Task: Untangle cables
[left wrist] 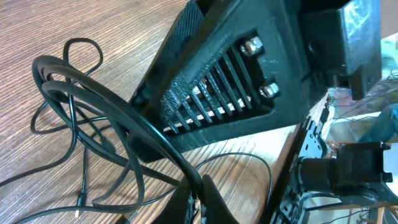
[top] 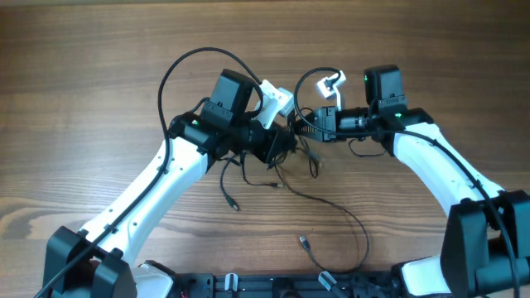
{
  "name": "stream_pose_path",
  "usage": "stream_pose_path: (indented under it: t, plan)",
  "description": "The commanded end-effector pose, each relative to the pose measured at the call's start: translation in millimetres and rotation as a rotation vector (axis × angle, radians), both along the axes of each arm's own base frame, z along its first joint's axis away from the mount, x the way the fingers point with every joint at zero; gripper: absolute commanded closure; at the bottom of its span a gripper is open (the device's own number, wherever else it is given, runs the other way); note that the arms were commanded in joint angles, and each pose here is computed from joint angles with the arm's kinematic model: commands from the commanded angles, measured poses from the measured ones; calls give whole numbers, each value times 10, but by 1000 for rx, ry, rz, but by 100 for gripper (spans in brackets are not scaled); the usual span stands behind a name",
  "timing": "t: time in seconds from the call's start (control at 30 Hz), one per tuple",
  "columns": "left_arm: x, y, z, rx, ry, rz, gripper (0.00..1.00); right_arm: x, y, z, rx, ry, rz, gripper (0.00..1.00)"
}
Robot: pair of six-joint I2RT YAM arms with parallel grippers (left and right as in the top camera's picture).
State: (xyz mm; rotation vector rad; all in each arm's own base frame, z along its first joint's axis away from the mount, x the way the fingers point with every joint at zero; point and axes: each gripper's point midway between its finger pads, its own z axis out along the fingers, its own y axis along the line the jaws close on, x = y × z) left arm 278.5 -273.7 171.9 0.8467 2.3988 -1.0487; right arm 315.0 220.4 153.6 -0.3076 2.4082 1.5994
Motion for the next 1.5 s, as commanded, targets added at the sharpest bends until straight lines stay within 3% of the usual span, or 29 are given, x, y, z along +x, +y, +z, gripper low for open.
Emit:
stream_pose_path:
  t: [0.0, 0.27, 0.47, 0.6, 0.67, 0.77, 0.87, 0.93, 1.0, 1.13, 1.17, 1.2, 1.23, 1.3, 1.33, 1.4, 1.47]
  plan:
    - [-52, -44, 165, -44, -37, -43, 96, 37, 5, -51, -8, -3, -1, 72]
    - [-51, -45, 166, -45, -37, -43, 96, 149, -15, -330, -57, 20, -28, 73]
    - [-49, -44, 165, -44, -38, -42, 96, 88, 61, -228, 25, 22, 27, 78]
    - [-46, -35, 154, -37, -36, -37, 96, 171, 7, -335, -38, 72, -48, 96]
    - [-28, 52, 53, 26, -25, 0, 96, 291, -88, -442, -104, 103, -137, 96]
    - [70, 355, -200, 223, -35, 112, 96, 408, -186, -365, -70, 64, -161, 96]
    - [168, 766, -400, 453, -68, 230, 96, 589, -466, -13, 105, 35, -184, 96]
    - [199, 924, -443, 535, -85, 270, 96, 652, -690, 310, 242, -7, -159, 96]
    - [222, 936, -439, 539, -90, 285, 96, 670, -1002, 675, 352, -62, -118, 96]
    - [401, 829, -331, 461, -128, 356, 96, 582, -1184, 1080, 367, -129, -40, 96]
    - [472, 747, -265, 408, -142, 373, 94, 568, -1169, 1141, 361, -138, -36, 96]
    - [522, 662, -202, 352, -147, 386, 77, 548, -1142, 1201, 351, -193, -20, 96]
    - [553, 577, -140, 293, -140, 391, 71, 532, -1116, 1232, 349, -209, -13, 96]
    - [579, 398, 8, 149, -101, 377, 38, 512, -1057, 1243, 352, -197, -1, 96]
    - [585, 299, 128, 48, -72, 349, 29, 501, -1010, 1244, 355, -190, 8, 96]
    - [536, 167, 328, -95, -46, 257, 26, 479, -935, 1240, 358, -177, 26, 95]
    - [541, 172, 372, -123, -41, 243, 28, 478, -869, 1200, 370, -104, 24, 95]
